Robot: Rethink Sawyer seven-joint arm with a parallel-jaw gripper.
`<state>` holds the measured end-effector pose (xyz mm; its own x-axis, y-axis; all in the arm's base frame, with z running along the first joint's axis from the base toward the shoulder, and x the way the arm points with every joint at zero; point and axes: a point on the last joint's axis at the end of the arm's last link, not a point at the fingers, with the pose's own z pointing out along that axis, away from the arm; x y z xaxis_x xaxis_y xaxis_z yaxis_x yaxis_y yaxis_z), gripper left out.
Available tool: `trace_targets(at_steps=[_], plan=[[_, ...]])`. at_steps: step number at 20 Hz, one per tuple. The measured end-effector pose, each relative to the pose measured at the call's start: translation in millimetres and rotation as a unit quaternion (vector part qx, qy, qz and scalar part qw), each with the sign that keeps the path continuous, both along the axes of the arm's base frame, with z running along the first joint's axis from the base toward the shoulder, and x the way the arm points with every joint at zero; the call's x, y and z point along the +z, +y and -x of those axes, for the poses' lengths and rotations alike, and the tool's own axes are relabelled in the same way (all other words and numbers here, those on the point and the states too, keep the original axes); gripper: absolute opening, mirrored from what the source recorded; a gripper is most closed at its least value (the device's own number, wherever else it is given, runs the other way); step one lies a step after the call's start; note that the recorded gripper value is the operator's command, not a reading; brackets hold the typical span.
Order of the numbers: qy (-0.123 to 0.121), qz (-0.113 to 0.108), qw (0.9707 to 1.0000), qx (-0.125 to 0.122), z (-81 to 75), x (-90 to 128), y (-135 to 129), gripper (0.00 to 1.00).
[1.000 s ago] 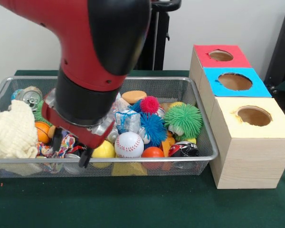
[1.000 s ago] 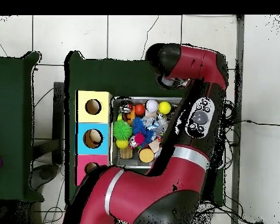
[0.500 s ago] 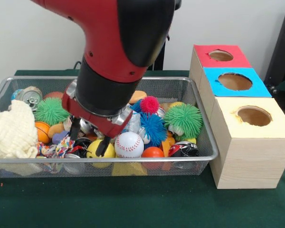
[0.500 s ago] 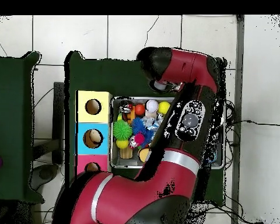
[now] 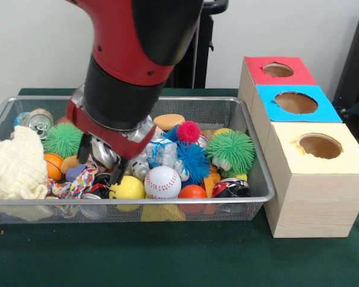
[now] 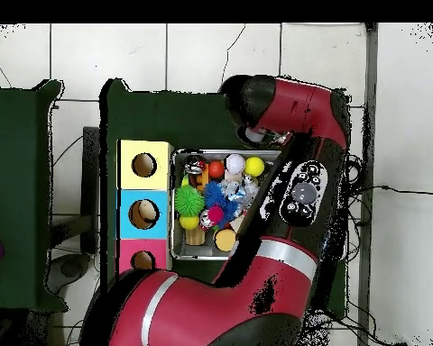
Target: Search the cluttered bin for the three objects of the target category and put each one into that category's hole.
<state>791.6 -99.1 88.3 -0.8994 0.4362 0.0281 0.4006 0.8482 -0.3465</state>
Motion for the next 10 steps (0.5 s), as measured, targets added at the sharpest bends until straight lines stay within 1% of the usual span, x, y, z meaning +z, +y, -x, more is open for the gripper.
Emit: trace_targets(at_steps=[5, 8, 10], plan=[[-0.016, 0.005, 0.9998, -0.007, 2.2, 3.7, -17.9, 1.00], [-0.024, 0.008, 0.9996, -0.008, 5.1, 0.5, -23.6, 1.00], [-0.035, 0.013, 0.9993, -0.006, 6.6, -5.4, -27.8, 1.00]])
